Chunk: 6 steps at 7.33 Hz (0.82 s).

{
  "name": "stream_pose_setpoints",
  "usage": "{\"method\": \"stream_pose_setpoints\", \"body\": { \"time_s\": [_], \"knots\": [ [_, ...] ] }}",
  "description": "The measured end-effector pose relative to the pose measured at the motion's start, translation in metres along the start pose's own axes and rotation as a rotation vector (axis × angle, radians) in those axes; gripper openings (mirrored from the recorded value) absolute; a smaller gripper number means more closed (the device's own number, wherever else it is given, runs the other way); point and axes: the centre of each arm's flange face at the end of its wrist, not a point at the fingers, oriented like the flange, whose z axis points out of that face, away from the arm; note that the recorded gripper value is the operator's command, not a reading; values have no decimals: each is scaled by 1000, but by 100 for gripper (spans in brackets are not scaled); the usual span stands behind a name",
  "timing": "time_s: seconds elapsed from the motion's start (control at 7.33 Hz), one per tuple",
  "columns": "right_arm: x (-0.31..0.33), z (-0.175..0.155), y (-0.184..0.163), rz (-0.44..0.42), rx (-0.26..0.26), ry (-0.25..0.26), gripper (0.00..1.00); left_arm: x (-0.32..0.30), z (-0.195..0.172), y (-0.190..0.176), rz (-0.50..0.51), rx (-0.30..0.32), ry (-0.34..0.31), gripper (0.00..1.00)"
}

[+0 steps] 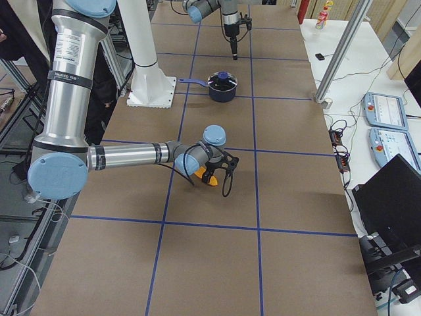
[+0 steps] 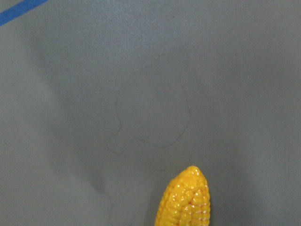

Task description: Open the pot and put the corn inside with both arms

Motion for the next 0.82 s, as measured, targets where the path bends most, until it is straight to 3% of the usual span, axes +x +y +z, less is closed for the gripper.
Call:
{"method": "stream_pose_setpoints", "body": {
  "time_s": [0.55,0.82],
  "knots": [
    [-4,6,5,-9,-10,4,96,8,42,24,28,-19,-60,98],
    [-6,7,6,-13,-12,4,76,9,50,24,32,-25,-71,98]
  ]
}}
